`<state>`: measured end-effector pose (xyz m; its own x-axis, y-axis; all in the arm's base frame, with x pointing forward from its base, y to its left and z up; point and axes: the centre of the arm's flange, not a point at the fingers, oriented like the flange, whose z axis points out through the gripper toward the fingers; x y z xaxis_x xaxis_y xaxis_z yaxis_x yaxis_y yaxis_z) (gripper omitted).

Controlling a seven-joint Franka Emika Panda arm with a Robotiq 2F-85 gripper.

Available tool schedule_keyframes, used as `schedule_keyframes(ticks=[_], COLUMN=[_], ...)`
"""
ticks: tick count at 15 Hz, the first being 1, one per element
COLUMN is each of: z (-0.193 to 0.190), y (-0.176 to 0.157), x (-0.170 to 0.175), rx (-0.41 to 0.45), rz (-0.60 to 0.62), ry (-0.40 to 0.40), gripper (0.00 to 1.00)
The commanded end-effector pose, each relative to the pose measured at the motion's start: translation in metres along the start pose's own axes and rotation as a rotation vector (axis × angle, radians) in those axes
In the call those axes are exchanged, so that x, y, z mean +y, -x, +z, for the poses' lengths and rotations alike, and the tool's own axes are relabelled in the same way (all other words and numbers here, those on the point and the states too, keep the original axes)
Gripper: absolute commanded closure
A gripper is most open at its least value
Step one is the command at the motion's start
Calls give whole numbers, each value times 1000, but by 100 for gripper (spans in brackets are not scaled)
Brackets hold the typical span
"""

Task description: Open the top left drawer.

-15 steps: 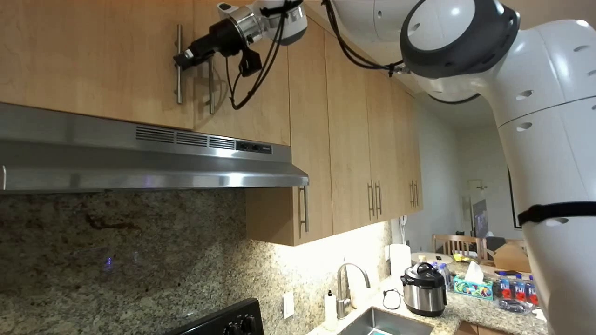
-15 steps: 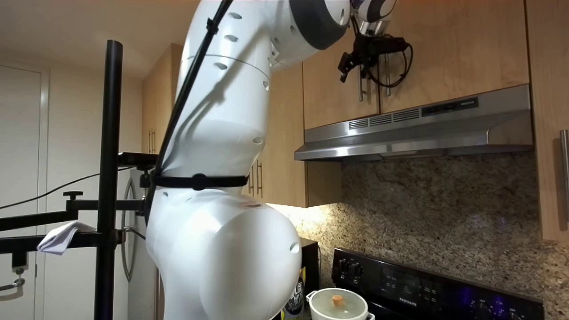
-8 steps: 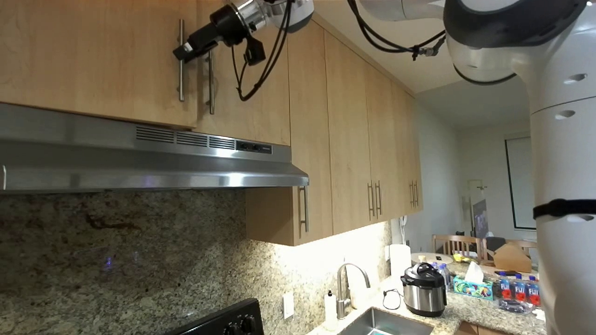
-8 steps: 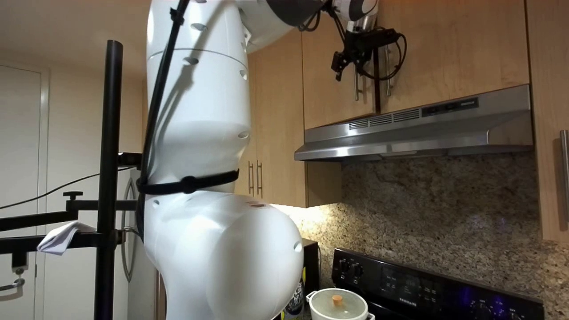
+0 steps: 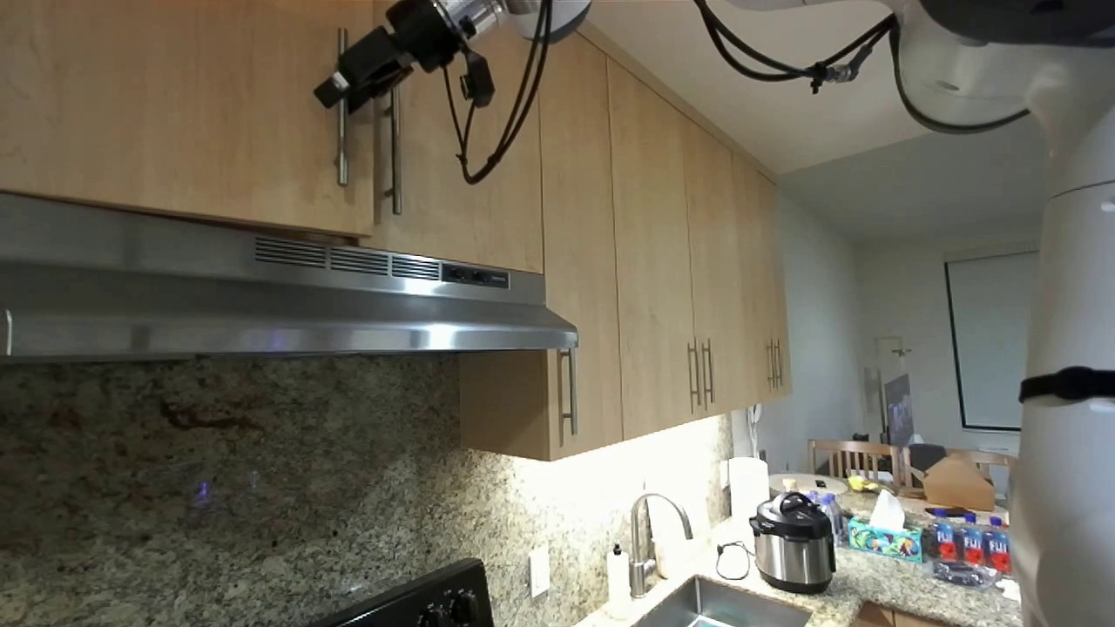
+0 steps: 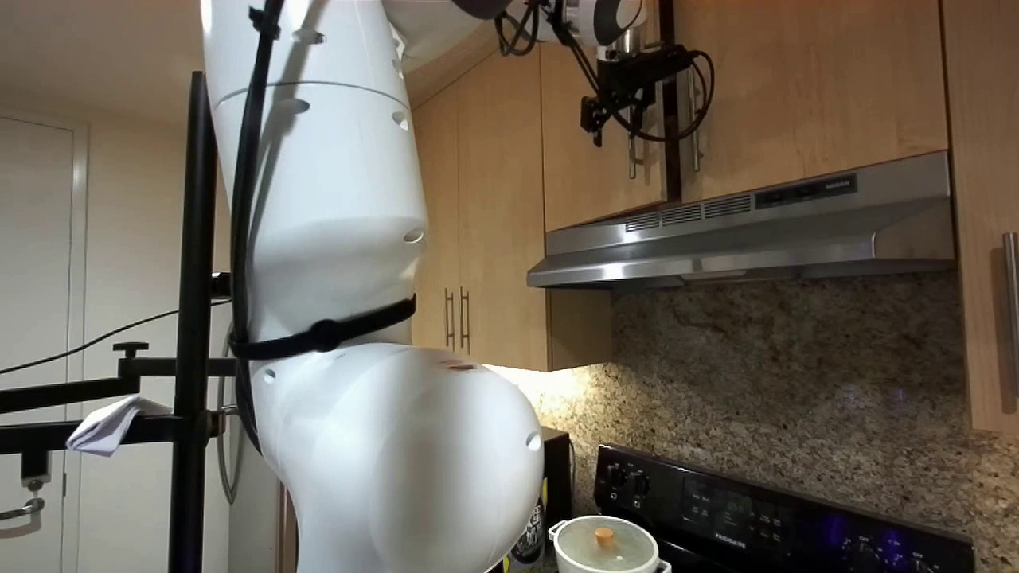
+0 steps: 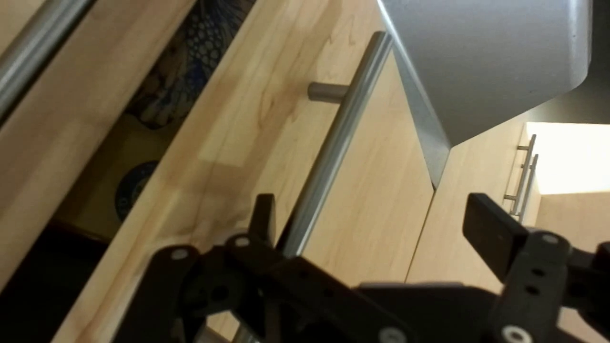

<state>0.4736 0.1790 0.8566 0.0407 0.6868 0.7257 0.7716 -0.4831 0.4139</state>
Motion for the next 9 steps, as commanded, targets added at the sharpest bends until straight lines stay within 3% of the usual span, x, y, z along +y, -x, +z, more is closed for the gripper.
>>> schedule_keyframes(ticks=[1, 5, 9], z=[-17, -24, -33], y=[-25, -29, -31], x=[-53, -61, -68], rx=[-26, -45, -8], rz=[-2, -3, -45], ry=[71, 82, 50], gripper=[0, 0, 0])
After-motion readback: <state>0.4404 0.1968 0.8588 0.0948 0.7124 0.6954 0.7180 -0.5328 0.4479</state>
